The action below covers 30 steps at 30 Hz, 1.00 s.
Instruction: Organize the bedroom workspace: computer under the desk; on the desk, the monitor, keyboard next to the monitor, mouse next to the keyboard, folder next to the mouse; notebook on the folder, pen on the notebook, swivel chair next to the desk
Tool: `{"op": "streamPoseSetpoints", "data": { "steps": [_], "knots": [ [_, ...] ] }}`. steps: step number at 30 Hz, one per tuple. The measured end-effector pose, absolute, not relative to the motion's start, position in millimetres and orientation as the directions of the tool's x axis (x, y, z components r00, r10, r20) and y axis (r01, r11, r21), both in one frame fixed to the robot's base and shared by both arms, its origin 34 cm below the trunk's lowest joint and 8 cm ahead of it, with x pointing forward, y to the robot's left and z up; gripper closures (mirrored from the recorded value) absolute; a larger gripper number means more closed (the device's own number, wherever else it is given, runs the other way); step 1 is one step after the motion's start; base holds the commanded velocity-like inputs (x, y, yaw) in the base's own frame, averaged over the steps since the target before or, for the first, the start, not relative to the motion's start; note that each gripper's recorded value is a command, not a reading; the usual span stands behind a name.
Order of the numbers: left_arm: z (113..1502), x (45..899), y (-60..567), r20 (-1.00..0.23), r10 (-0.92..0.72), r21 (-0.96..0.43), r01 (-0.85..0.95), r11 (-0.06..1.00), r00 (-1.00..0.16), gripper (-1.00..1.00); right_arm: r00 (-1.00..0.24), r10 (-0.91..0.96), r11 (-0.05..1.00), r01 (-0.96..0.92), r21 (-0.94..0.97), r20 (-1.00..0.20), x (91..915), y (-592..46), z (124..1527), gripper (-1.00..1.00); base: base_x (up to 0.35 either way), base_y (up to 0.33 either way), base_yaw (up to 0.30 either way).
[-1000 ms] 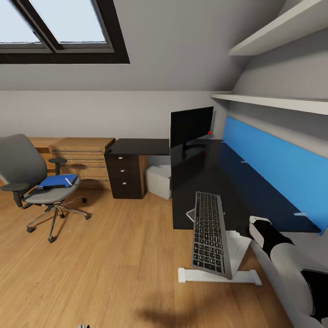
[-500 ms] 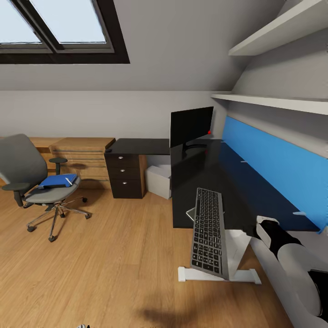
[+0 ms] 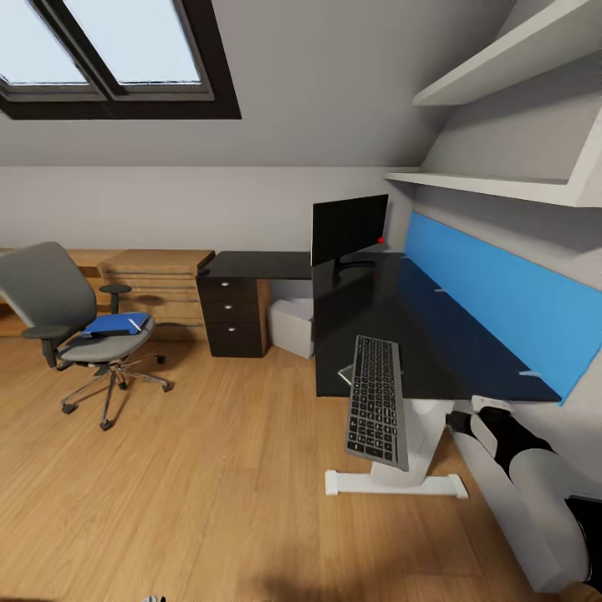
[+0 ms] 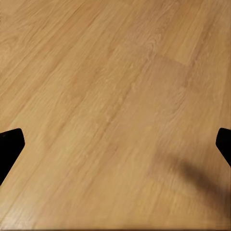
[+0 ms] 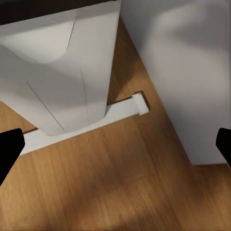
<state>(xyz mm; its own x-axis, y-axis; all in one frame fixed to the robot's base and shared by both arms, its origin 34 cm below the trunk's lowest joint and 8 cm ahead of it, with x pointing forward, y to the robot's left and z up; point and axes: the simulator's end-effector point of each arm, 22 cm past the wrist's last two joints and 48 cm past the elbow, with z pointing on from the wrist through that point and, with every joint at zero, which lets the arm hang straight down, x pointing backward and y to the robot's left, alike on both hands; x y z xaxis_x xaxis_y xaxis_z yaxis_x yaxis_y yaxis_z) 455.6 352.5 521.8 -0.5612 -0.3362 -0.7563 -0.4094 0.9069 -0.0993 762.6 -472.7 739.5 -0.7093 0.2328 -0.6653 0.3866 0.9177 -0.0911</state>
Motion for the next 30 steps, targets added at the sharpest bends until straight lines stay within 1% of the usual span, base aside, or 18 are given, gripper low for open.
{"op": "streamPoseSetpoints", "data": {
  "steps": [12, 18, 21, 26, 30],
  "knots": [
    [521, 455, 352, -0.755, -0.337, -0.100, -0.409, 0.907, -0.563, -1.00, -0.681, 0.230, 0.914, 0.396, -0.085, -0.695, 746, -469, 707, -1.00, -0.013, 0.000, 0.000],
    [521, 455, 350, -0.754, -0.338, -0.102, -0.407, 0.908, -0.564, -1.00, -0.632, 0.212, 0.936, 0.350, -0.031, -0.745, 744, -450, 694, -1.00, 0.000, 0.000, 0.000],
    [521, 455, 349, -0.753, -0.338, -0.102, -0.407, 0.908, -0.564, -1.00, -0.629, 0.215, 0.941, 0.338, -0.013, -0.747, 739, -445, 687, -1.00, 0.000, 0.000, 0.000],
    [521, 455, 349, -0.753, -0.336, -0.103, -0.404, 0.909, -0.565, -1.00, -0.635, 0.290, 0.931, 0.360, 0.057, -0.716, 701, -428, 645, -1.00, 0.000, 0.000, 0.000],
    [521, 456, 345, -0.752, -0.338, -0.107, -0.401, 0.910, -0.566, -1.00, -0.614, 0.305, 0.930, 0.356, 0.089, -0.728, 683, -413, 627, -1.00, 0.000, 0.000, 0.000]
  ]
}}
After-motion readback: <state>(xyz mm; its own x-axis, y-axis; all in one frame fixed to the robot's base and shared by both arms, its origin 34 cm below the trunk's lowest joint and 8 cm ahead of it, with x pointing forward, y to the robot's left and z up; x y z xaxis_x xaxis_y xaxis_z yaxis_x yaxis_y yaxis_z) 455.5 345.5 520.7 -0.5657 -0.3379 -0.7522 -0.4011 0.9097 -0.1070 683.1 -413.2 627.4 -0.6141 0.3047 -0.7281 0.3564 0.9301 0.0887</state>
